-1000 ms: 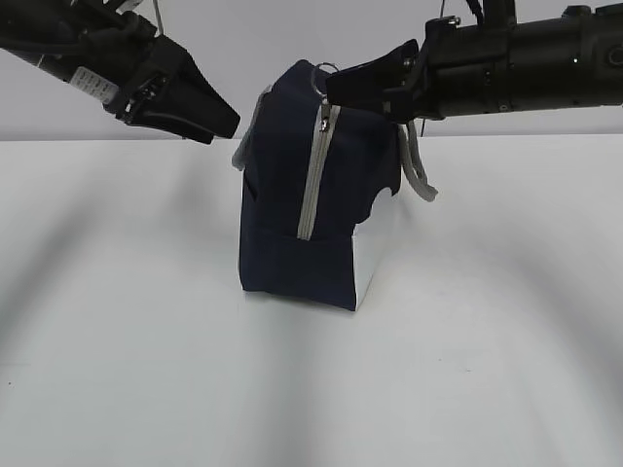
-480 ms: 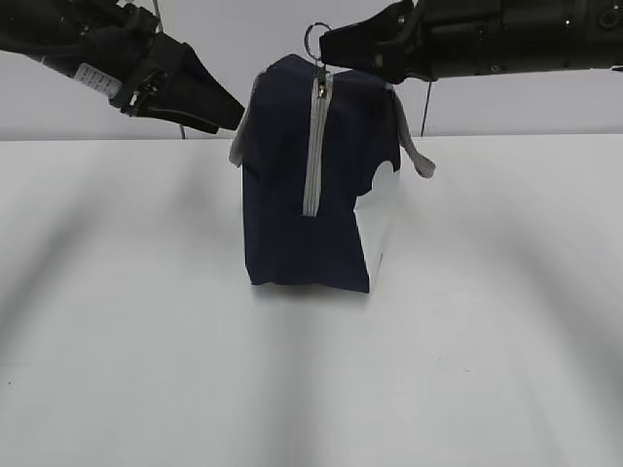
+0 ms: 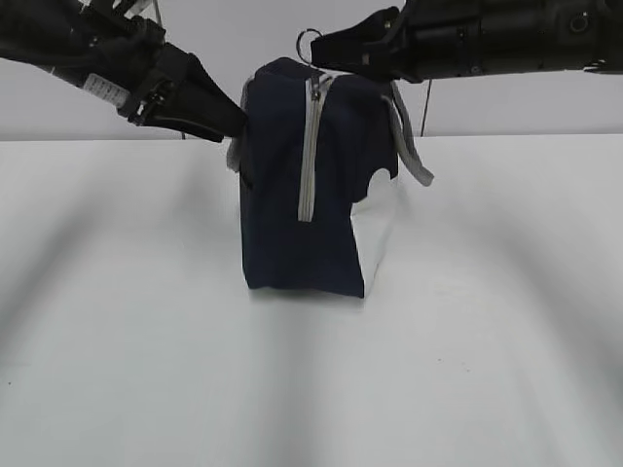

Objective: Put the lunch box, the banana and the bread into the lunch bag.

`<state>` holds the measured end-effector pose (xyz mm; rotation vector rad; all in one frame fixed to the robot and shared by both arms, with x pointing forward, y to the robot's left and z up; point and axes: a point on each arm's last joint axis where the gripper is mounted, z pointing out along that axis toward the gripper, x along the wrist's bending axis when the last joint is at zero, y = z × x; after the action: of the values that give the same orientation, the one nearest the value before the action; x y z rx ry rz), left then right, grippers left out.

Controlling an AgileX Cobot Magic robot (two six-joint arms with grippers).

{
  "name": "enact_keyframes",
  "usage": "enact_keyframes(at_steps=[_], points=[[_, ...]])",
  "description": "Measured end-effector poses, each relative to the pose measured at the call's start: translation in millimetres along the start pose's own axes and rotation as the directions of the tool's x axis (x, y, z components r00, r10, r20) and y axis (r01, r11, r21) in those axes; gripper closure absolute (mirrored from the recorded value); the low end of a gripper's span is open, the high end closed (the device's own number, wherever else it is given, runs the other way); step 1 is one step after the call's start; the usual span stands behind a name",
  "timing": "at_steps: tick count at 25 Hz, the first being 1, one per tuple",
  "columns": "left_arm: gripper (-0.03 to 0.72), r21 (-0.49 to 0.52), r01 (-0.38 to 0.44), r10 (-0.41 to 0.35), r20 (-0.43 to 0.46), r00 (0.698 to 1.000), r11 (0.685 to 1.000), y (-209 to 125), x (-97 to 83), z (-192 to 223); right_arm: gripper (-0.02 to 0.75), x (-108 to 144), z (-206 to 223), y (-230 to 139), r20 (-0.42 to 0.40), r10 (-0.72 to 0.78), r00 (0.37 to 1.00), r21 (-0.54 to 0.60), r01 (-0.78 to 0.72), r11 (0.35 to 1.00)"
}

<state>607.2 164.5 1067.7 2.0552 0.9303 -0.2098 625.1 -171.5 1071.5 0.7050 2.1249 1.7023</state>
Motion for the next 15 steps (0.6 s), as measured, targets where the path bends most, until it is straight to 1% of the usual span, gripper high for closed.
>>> enact_keyframes(at_steps=[3, 6, 10, 15], points=[[0.327, 0.003, 0.016, -0.016, 0.010, 1.000, 1.000, -1, 3.6, 5, 0.754, 0, 0, 8, -0.007, 0.002, 1.000, -0.020, -0.002, 1.000], [0.327, 0.000, 0.017, -0.017, 0.017, 1.000, 1.000, -1, 5.0, 7, 0.754, 0, 0, 8, -0.016, -0.002, 1.000, -0.008, 0.002, 1.000], [0.328, -0.033, 0.013, -0.012, 0.047, 0.999, 0.999, 1, 5.9, 10, 0.754, 1, 0, 7, -0.020, 0.002, 1.000, -0.001, -0.002, 1.000], [0.328, -0.052, 0.021, -0.018, 0.051, 0.999, 0.998, 0, 15.1, 20, 0.754, 1, 0, 7, -0.023, 0.002, 1.000, 0.004, -0.002, 1.000]])
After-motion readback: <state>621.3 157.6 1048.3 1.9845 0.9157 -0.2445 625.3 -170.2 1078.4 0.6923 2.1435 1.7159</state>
